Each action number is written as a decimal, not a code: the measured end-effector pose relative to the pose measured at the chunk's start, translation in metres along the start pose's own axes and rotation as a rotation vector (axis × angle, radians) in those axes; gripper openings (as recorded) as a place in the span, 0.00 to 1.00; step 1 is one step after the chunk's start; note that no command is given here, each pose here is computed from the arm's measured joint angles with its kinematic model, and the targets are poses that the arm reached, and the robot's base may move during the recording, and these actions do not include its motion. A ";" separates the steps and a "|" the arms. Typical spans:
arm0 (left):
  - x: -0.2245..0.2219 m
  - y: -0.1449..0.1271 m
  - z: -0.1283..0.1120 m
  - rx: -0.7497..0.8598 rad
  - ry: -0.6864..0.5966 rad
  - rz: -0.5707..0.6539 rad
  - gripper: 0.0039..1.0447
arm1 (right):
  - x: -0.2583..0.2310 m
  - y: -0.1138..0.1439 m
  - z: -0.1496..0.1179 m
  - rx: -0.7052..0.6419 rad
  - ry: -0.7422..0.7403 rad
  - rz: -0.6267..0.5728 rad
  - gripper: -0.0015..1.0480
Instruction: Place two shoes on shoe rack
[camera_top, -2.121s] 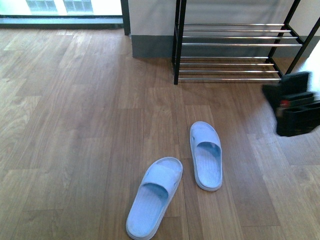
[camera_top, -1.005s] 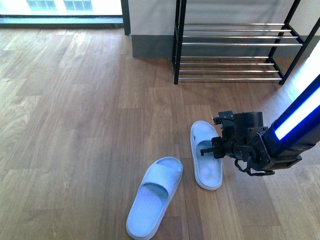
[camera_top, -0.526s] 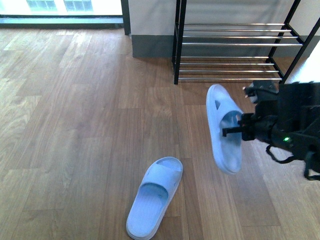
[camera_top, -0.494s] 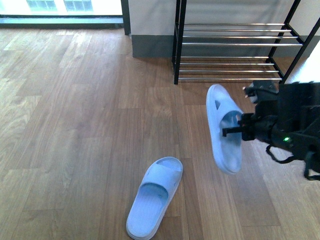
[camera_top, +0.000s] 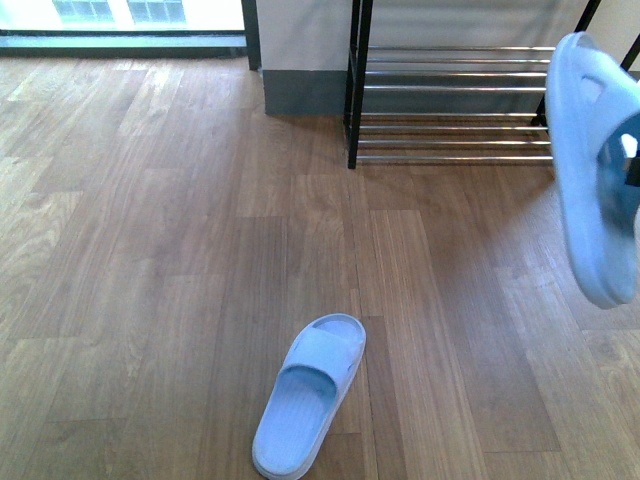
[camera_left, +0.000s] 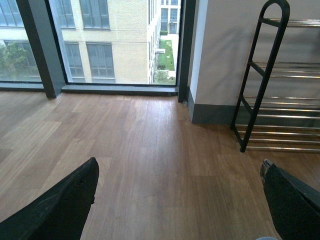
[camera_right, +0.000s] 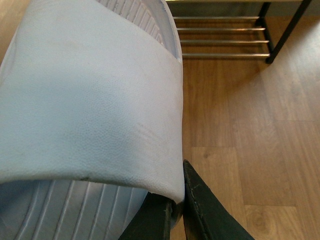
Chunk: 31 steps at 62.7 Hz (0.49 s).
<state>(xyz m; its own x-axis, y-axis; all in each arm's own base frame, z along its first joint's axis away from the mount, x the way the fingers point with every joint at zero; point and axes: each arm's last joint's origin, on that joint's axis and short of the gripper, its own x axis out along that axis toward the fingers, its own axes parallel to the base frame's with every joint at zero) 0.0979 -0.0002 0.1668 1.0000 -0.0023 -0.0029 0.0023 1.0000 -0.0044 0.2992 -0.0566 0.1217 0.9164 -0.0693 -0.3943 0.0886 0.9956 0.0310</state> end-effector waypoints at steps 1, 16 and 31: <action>0.000 0.000 0.000 0.000 0.000 0.000 0.91 | -0.005 -0.001 0.002 0.003 -0.007 0.003 0.02; 0.000 0.000 0.000 0.000 0.000 0.000 0.91 | -0.063 0.000 0.016 0.049 -0.065 0.030 0.02; 0.000 0.000 0.000 0.000 0.000 0.000 0.91 | -0.115 0.010 0.023 0.073 -0.121 0.047 0.02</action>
<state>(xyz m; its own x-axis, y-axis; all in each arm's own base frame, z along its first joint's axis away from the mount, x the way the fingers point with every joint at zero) 0.0979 -0.0002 0.1668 1.0000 -0.0023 -0.0032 0.0023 1.0000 -0.0044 0.2033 -0.0403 0.1888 0.9602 -0.0348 -0.2773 0.0692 0.9909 0.1154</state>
